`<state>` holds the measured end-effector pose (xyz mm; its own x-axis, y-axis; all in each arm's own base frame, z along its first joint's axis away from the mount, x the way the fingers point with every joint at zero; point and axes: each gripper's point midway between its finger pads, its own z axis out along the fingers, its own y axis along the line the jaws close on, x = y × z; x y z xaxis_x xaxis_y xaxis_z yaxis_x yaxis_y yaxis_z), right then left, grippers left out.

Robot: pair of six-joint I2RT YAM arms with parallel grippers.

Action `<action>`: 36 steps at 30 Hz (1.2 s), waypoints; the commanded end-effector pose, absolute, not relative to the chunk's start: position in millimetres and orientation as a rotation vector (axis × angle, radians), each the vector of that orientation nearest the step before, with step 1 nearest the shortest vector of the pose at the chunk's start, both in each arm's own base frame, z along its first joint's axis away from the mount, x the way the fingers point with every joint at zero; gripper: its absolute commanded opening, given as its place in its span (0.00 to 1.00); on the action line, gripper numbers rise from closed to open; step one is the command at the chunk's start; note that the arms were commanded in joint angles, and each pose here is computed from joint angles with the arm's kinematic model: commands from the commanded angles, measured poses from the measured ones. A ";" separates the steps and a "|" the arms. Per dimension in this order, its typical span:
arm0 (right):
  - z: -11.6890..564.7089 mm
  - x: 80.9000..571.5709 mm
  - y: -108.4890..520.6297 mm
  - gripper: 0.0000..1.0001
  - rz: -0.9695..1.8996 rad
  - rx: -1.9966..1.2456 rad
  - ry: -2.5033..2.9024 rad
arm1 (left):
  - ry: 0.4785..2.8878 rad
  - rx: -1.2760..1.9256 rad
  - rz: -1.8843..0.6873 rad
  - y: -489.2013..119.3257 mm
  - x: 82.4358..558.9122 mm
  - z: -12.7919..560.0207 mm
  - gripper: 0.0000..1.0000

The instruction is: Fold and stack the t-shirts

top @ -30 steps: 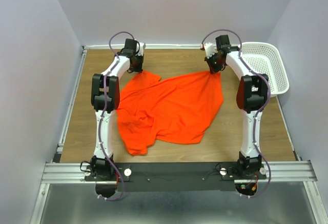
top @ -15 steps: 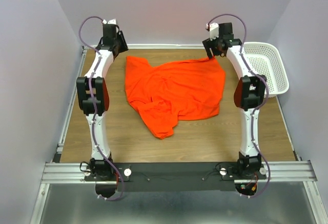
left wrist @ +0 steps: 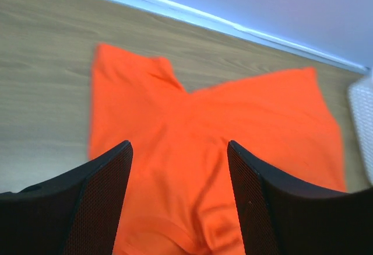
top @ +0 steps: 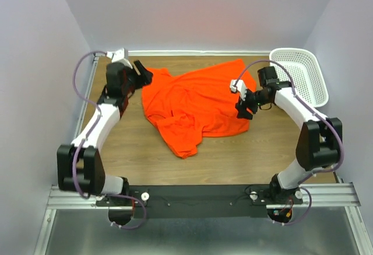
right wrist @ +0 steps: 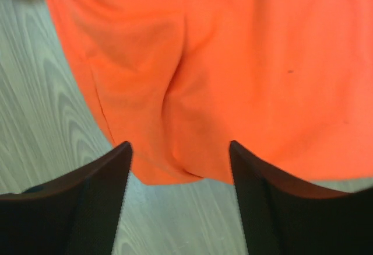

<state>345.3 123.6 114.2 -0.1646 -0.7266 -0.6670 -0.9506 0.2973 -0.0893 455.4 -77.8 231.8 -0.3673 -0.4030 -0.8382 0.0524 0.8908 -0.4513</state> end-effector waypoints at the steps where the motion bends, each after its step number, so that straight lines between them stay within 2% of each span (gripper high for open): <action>1: 71.6 324.0 122.6 0.69 0.578 -1.592 1.986 | 1.938 -0.275 -0.729 -133.9 392.1 212.7 0.75; 6: 72.9 313.4 129.2 0.67 0.640 -1.546 1.992 | 2.012 -0.311 -0.896 -176.9 289.2 181.2 0.78; 11: 74.6 305.2 133.1 0.67 0.680 -1.487 2.013 | 2.147 -0.410 -1.035 -191.7 213.0 130.1 0.78; 14: 68.5 303.2 130.6 0.67 0.678 -1.465 2.048 | 2.228 -0.460 -1.096 -203.0 182.7 106.2 0.77; 18: 62.1 302.2 127.3 0.66 0.666 -1.442 2.097 | 2.330 -0.466 -1.040 -211.4 168.0 83.3 0.75; 27: 62.3 295.2 124.4 0.66 0.648 -1.440 2.097 | 2.421 -0.482 -0.802 -225.4 179.5 49.9 0.72; 30: 61.6 292.2 124.5 0.66 0.651 -1.446 2.093 | 2.410 -0.506 -0.766 -226.8 187.3 44.3 0.65; 31: 61.2 291.9 124.0 0.66 0.651 -1.445 2.095 | 2.402 -0.499 -0.771 -229.3 189.6 44.7 0.57; 33: 60.2 291.3 124.1 0.66 0.650 -1.450 2.094 | 2.410 -0.489 -0.761 -233.8 192.0 42.2 0.51; 34: 59.4 290.8 123.2 0.66 0.646 -1.454 2.097 | 2.416 -0.474 -0.763 -236.5 192.6 42.5 0.44; 35: 58.9 290.8 121.8 0.66 0.638 -1.453 2.102 | 2.420 -0.448 -0.761 -240.1 194.3 43.5 0.22; 36: 59.8 291.5 119.4 0.66 0.610 -1.469 2.095 | 2.428 -0.424 -0.779 -243.2 192.6 45.8 0.09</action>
<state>291.0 124.6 56.7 -0.3139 -0.7035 -0.6376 -0.9423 0.3131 0.1184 176.7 -229.9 28.3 -0.8265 -0.4360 -0.3561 -0.1706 0.7968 -0.5797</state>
